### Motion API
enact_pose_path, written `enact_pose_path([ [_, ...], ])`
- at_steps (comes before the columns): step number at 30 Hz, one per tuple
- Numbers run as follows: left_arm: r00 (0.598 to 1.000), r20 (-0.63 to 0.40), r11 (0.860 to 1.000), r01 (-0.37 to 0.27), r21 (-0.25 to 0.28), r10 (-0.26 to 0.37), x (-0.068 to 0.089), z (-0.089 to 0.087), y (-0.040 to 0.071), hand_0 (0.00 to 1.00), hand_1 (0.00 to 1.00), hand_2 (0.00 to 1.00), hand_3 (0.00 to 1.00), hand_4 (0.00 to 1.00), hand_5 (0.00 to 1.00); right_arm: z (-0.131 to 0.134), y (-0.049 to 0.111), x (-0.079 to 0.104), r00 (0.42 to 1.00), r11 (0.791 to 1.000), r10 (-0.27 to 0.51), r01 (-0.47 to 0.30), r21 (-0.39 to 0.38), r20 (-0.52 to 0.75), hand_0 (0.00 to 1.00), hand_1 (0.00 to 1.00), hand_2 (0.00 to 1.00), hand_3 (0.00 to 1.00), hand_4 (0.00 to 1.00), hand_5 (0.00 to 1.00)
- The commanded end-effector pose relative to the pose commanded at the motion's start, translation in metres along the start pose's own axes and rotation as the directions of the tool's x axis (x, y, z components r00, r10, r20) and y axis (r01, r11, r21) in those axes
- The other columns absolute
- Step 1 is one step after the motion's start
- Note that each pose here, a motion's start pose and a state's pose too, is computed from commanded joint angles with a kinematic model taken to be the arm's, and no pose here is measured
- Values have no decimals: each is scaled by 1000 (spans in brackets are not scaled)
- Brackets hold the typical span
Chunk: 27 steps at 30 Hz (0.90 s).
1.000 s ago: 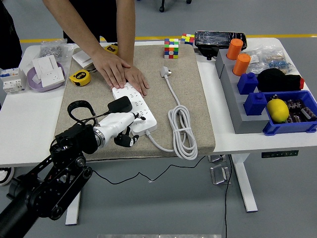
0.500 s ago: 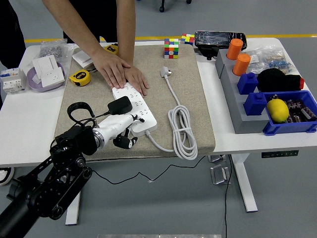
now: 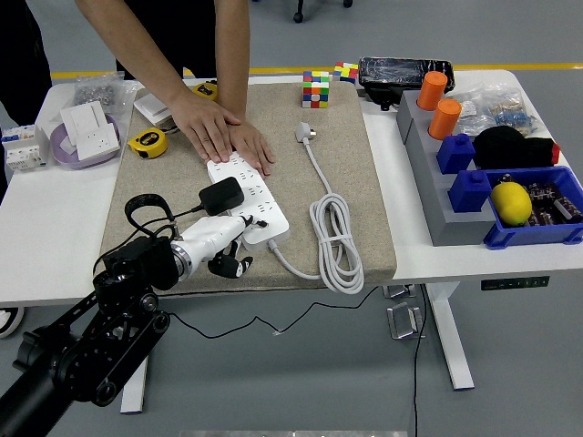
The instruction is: Pick up the plug,place it near the board,insert it into the board,press the button
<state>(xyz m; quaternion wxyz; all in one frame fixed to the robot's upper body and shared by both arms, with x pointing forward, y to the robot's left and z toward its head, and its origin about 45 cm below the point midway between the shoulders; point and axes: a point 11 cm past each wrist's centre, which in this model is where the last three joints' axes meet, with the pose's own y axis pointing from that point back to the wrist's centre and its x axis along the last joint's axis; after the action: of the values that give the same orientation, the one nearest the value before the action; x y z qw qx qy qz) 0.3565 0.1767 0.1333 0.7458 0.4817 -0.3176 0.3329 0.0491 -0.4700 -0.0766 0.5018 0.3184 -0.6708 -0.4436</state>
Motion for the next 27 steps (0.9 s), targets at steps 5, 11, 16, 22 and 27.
enact_pose_path([
  [5, 1000, -3, 1000, -12, -4, 12, 2, 0, 1, 186, 54, 145, 857, 586, 2, 2, 0, 0, 1000, 1000, 1, -1, -3, -2, 998, 892, 821, 828, 998, 998],
  [11, 998, -18, 997, -67, -30, 66, 18, 8, 10, 185, 55, 145, 846, 587, 2, 1, 0, 0, 1000, 1000, -1, 1, -2, 0, 998, 892, 821, 828, 998, 998],
  [16, 984, -49, 981, -177, -75, 174, 39, 17, 23, 192, 59, 148, 835, 567, 2, 1, 0, -1, 1000, 1000, -4, 4, 0, 4, 998, 890, 821, 828, 998, 998],
  [22, 885, -175, 880, -455, -137, 430, 74, 26, 53, 228, 139, 231, 809, 562, 152, 1, 0, -3, 1000, 1000, -6, 6, 0, 7, 998, 890, 820, 828, 998, 998],
  [27, 747, -435, 776, -612, -155, 502, 96, 27, 84, 622, 670, 666, 870, 903, 363, 2, 0, -4, 1000, 1000, -9, 9, -2, 11, 998, 889, 820, 828, 998, 998],
])
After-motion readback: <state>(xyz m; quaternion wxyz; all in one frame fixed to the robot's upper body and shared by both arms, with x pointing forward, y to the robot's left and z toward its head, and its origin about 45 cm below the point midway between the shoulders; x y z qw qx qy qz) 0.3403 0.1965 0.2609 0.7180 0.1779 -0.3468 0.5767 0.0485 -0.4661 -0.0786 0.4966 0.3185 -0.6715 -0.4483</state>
